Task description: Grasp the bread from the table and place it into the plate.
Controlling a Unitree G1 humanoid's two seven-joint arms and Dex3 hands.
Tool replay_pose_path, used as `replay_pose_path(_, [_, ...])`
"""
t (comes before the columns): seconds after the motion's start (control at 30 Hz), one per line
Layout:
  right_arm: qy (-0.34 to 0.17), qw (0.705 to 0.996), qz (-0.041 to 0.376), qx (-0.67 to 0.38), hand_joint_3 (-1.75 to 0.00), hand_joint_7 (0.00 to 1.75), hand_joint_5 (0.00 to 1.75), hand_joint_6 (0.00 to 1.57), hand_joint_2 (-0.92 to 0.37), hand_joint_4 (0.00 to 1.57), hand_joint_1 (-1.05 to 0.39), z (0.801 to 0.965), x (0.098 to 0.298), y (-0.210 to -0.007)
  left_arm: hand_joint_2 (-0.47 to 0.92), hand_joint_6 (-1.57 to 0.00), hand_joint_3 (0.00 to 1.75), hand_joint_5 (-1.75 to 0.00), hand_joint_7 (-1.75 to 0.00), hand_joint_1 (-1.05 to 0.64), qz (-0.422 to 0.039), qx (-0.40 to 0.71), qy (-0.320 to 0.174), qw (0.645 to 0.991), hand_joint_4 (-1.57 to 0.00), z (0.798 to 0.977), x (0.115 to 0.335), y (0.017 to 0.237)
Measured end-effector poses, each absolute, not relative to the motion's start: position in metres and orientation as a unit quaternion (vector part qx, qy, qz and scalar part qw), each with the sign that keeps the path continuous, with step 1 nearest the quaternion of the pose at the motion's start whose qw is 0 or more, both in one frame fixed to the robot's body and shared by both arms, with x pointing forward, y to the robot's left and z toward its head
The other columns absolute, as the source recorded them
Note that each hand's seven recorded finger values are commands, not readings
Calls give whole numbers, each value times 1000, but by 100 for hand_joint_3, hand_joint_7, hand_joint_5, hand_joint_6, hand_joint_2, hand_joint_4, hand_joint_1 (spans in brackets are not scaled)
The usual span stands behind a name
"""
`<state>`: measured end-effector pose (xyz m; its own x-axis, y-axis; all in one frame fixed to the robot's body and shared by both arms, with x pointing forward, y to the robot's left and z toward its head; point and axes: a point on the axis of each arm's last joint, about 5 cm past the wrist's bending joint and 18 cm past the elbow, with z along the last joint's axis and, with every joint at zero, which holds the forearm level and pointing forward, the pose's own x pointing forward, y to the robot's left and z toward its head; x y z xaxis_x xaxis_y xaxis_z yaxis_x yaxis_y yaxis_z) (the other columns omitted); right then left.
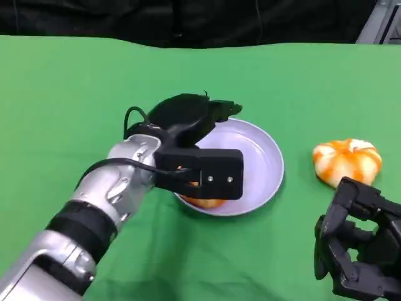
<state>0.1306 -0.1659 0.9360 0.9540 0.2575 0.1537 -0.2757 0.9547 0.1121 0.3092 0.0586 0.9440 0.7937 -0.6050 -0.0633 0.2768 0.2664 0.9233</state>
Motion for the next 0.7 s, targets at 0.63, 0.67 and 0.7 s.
replay_pose_path(0.63, [-76,987,128,59,-113,171,175,67,-59,88,-9,932,133,-166,92,-17,48,0,0,-94,-298,385,-109,866,0,970,290,96])
replay_pose_path(0.67, [-77,987,128,59,-113,171,175,67,-59,88,-9,932,133,-166,92,-17,48,0,0,-94,-298,385,-109,867,0,969,290,96])
replay_pose_path(0.7, [-77,987,128,59,-113,171,175,67,-59,88,-9,932,134,-166,92,-17,48,0,0,-94,-298,384,-108,867,0,969,290,96])
